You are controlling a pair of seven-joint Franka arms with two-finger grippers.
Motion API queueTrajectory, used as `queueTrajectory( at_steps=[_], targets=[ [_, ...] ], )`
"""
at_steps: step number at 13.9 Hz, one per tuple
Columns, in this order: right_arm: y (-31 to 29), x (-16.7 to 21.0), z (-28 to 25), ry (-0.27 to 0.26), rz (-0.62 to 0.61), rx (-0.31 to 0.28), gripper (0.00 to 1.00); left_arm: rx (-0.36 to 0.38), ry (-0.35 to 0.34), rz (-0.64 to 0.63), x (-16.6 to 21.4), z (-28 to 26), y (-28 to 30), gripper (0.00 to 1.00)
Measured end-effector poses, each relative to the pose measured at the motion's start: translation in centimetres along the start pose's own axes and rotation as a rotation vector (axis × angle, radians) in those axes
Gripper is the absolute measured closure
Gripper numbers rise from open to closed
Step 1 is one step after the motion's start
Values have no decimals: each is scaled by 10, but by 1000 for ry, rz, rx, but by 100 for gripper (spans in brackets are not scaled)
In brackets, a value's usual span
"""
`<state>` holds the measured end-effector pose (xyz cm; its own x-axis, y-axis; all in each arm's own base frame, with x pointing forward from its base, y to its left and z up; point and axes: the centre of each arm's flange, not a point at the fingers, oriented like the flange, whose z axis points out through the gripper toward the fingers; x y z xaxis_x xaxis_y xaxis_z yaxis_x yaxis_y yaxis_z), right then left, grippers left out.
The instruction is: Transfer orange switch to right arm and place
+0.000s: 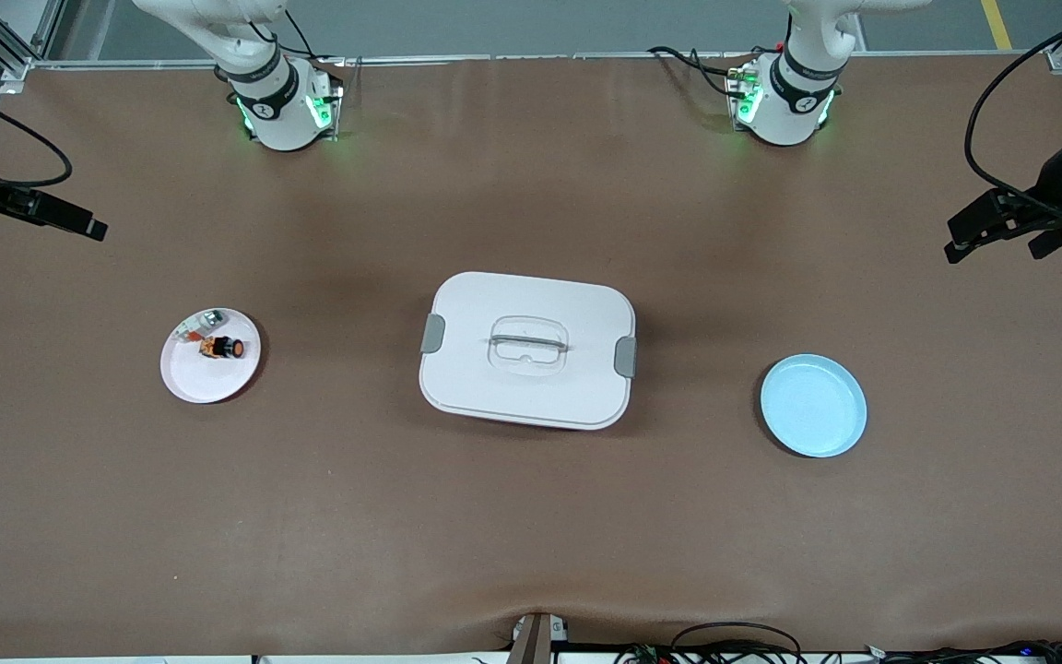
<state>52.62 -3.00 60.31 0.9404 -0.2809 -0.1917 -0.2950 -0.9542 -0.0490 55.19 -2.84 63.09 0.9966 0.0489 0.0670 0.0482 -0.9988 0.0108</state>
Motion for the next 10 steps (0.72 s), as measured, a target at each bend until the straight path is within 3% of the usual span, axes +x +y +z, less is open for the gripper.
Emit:
queueTrajectory(
  at_steps=[10],
  targets=[
    [0,-14,0,33,-3,5,0,0,0,0,0,0,0,0]
  ],
)
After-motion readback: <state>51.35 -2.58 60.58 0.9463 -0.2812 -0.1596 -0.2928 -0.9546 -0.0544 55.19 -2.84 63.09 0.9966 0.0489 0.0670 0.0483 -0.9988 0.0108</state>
